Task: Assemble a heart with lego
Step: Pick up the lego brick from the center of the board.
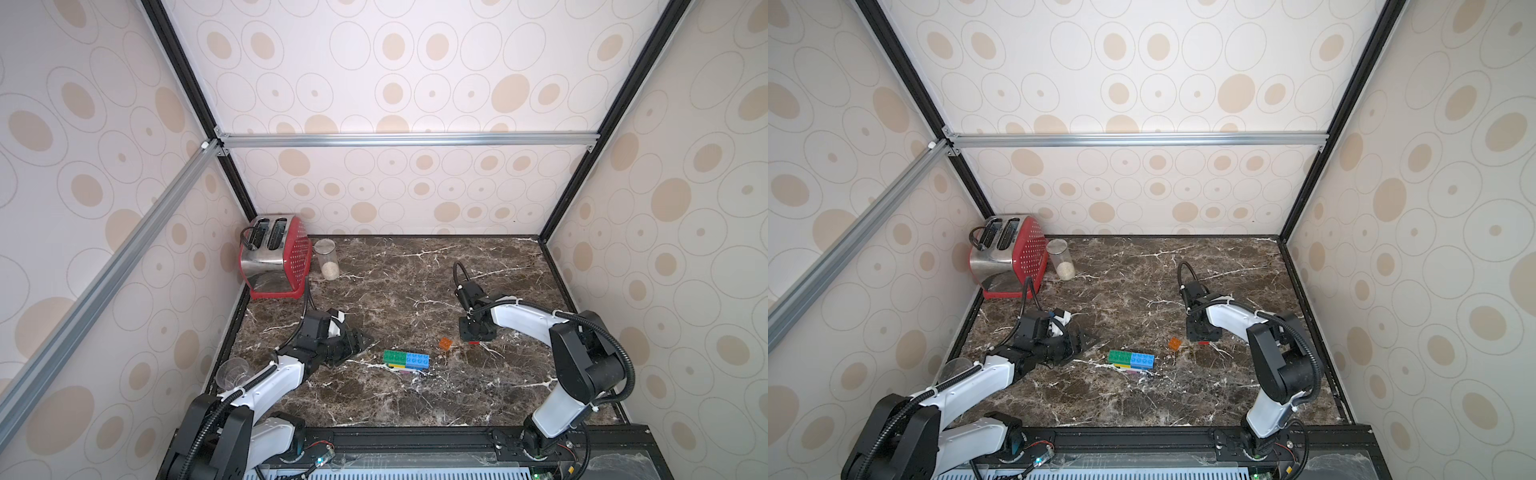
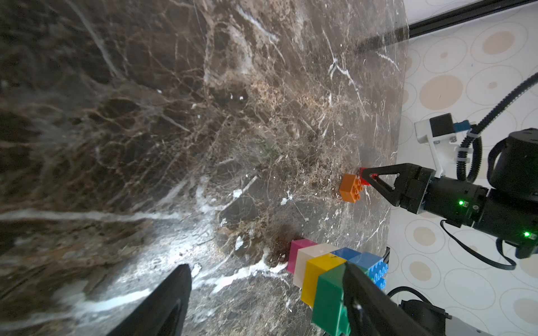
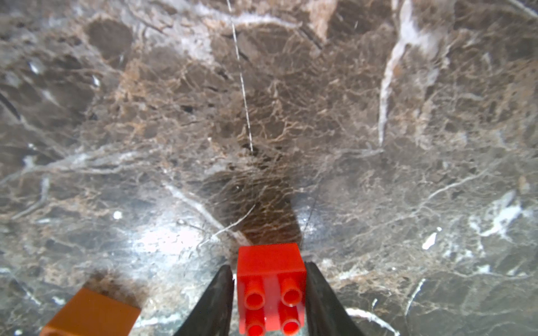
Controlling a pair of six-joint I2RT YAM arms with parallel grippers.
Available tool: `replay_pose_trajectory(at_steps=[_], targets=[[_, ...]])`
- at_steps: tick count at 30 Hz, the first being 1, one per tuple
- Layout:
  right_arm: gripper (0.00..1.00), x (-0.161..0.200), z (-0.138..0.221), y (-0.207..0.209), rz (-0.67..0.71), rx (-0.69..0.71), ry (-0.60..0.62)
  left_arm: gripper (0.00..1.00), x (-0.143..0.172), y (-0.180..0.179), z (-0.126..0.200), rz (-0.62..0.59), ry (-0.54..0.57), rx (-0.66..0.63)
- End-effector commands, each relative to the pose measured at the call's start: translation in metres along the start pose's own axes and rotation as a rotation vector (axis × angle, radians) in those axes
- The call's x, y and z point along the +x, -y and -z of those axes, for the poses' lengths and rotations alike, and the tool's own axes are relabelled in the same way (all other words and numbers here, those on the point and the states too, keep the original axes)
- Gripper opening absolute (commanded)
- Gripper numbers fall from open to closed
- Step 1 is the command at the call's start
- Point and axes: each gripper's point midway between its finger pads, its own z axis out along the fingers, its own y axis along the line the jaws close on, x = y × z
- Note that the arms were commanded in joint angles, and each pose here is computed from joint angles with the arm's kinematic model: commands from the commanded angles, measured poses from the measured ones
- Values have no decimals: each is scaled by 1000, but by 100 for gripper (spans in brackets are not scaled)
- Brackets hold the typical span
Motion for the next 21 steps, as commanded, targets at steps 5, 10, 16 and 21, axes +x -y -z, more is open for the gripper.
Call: replay_pose_trajectory(at_steps=[5,10,16,21], targets=[[31,2,-2,0,1,-1,-20,82,-5,8,4,-32,16,6],[29,-2,11,-8,70,-55,-2,82,-1,12,8,-45,3,18],[29,-15,62,-36,334,-202,102,84,5,32,13,-69,-43,105],[31,-1,119,-88,797,-294,247,80,10,39,14,-68,-59,133]])
